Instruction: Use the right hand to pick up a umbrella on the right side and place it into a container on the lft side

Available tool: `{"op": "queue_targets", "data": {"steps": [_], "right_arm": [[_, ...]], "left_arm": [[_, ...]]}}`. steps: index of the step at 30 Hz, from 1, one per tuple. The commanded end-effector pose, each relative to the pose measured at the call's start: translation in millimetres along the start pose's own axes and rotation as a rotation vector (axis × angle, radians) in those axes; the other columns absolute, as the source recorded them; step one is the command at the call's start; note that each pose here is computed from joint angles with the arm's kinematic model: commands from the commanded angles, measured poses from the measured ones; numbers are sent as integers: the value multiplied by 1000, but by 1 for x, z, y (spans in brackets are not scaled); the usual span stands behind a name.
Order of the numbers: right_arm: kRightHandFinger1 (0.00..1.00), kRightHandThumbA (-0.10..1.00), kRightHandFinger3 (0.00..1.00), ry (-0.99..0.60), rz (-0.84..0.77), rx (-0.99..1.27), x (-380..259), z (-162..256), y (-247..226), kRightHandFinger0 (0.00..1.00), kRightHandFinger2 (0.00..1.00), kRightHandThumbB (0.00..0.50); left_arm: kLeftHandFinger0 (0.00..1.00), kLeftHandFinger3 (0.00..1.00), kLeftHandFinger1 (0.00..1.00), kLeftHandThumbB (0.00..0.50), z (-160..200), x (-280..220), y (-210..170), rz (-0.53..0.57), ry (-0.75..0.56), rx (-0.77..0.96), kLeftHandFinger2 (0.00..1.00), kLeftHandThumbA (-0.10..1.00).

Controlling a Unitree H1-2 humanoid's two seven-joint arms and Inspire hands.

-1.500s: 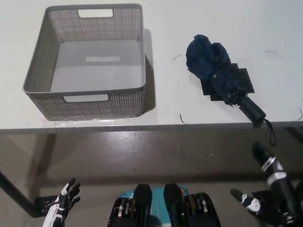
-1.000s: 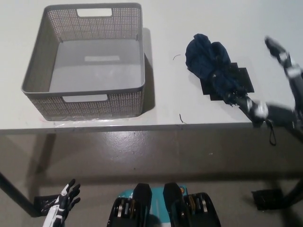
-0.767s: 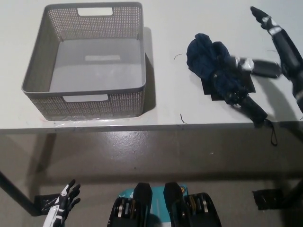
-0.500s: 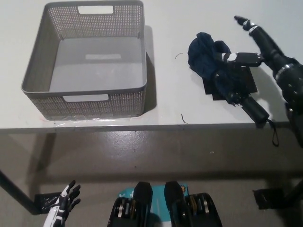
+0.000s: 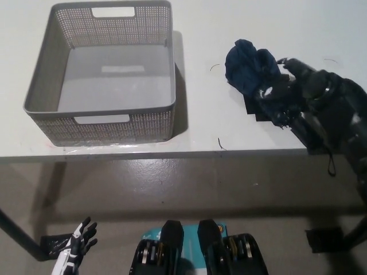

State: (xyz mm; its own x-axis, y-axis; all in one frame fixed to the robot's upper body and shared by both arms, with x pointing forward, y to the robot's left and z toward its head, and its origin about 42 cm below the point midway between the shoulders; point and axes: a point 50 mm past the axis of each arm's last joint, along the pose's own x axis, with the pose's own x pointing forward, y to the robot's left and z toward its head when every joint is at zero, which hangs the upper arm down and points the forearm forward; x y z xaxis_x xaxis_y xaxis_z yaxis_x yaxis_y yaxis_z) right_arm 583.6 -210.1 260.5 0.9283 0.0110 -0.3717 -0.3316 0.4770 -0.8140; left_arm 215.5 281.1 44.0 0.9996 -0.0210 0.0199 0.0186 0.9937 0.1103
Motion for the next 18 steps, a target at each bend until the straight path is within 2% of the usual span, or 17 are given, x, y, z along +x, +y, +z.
{"op": "queue_targets", "data": {"steps": [1, 8, 10, 13, 14, 15, 16, 17, 18], "right_arm": [[1000, 1000, 1000, -36, -73, -61, -4, 34, -24, 1000, 1000, 491], [1000, 1000, 1000, -65, 11, -88, -2, 57, 24, 1000, 1000, 500], [1000, 937, 1000, -51, 28, -116, -1, 54, 39, 1000, 1000, 500], [1000, 700, 1000, 20, 53, -148, 1, 35, 64, 1000, 1000, 493], [1000, 682, 1000, 25, 53, -146, 1, 33, 64, 1000, 1000, 500], [1000, 503, 1000, 58, 39, -153, 1, 23, 68, 1000, 1000, 460], [1000, 264, 1000, 77, 8, -165, 2, 12, 73, 1000, 1000, 361], [687, 24, 1000, 75, -60, -204, 2, -2, 80, 646, 767, 279], [361, -62, 1000, 65, -126, -230, 1, -16, 86, 243, 510, 243]], "left_arm": [[1000, 1000, 1000, 242, 8, 1, 3, -25, -67, 2, 1000, 1000], [1000, 1000, 1000, 229, 12, 7, 0, -45, -74, 13, 1000, 1000], [1000, 1000, 1000, 234, 12, 9, -1, -46, -77, 9, 1000, 1000], [1000, 1000, 1000, 249, 15, 11, -1, -43, -85, 26, 1000, 1000], [1000, 1000, 1000, 249, 15, 11, -1, -44, -86, 28, 1000, 1000], [1000, 1000, 1000, 254, 16, 13, 0, -43, -91, 23, 1000, 1000], [1000, 1000, 1000, 261, 17, 14, 0, -45, -93, 22, 1000, 1000], [1000, 1000, 1000, 261, 18, 14, 1, -45, -97, 25, 1000, 1000], [1000, 1000, 1000, 257, 19, 14, 2, -45, -98, 27, 1000, 1000]]}}
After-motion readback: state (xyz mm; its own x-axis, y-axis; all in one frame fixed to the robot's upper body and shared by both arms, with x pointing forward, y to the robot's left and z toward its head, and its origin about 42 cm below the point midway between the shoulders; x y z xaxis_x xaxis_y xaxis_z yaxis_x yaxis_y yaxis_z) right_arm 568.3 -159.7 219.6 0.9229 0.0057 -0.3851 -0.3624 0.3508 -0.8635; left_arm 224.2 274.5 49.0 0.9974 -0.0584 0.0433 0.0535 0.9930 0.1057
